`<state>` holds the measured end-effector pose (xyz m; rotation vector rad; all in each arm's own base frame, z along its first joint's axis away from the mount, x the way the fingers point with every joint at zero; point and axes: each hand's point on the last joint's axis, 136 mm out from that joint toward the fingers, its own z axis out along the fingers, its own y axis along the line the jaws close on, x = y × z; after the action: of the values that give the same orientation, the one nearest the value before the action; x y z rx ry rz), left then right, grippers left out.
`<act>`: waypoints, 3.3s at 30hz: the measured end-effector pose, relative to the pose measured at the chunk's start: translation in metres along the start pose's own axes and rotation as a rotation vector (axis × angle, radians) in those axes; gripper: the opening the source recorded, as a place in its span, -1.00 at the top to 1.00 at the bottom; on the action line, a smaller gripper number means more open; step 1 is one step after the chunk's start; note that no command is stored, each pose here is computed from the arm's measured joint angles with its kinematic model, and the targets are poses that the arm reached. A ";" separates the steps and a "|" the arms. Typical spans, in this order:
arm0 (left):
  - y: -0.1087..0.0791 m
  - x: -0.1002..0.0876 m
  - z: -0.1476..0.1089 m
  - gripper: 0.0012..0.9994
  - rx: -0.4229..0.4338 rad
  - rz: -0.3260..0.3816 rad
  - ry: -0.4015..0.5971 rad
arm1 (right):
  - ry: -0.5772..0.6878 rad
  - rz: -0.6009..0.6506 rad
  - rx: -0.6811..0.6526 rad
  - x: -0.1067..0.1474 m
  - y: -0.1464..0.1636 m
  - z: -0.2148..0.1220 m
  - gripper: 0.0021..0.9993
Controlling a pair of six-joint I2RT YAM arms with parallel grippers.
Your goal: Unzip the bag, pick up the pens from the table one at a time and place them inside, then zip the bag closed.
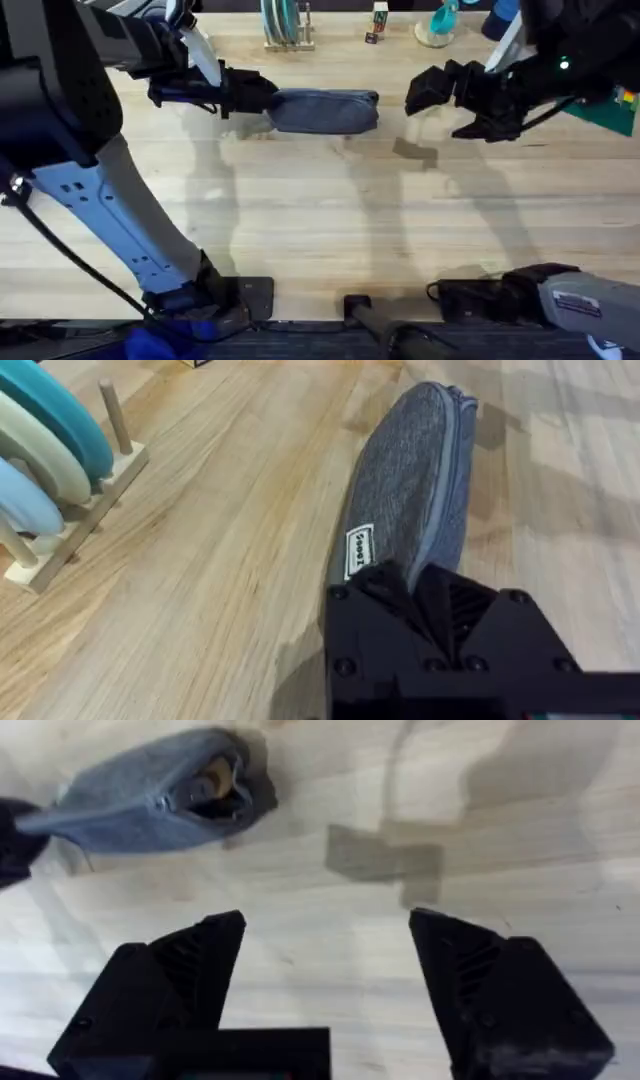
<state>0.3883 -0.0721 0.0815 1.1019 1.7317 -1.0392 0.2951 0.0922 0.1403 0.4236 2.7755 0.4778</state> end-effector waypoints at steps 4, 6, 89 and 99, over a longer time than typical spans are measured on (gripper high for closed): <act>0.000 0.000 0.000 0.92 0.000 -0.004 0.000 | 0.009 -0.035 0.004 -0.001 0.005 -0.015 -0.99; 0.000 0.000 0.000 0.92 0.000 -0.006 0.000 | -0.013 -0.063 -0.009 -0.009 0.013 -0.025 -0.99; 0.002 0.000 0.000 0.92 -0.006 -0.009 -0.001 | 0.098 -0.261 -0.179 -0.052 0.082 0.031 -0.99; 0.002 0.000 0.000 0.92 -0.006 -0.020 -0.001 | 0.118 -0.214 -0.277 -0.048 0.073 0.049 -0.99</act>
<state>0.3907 -0.0715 0.0812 1.0826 1.7475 -1.0456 0.3726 0.1558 0.1343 0.0353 2.7649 0.8419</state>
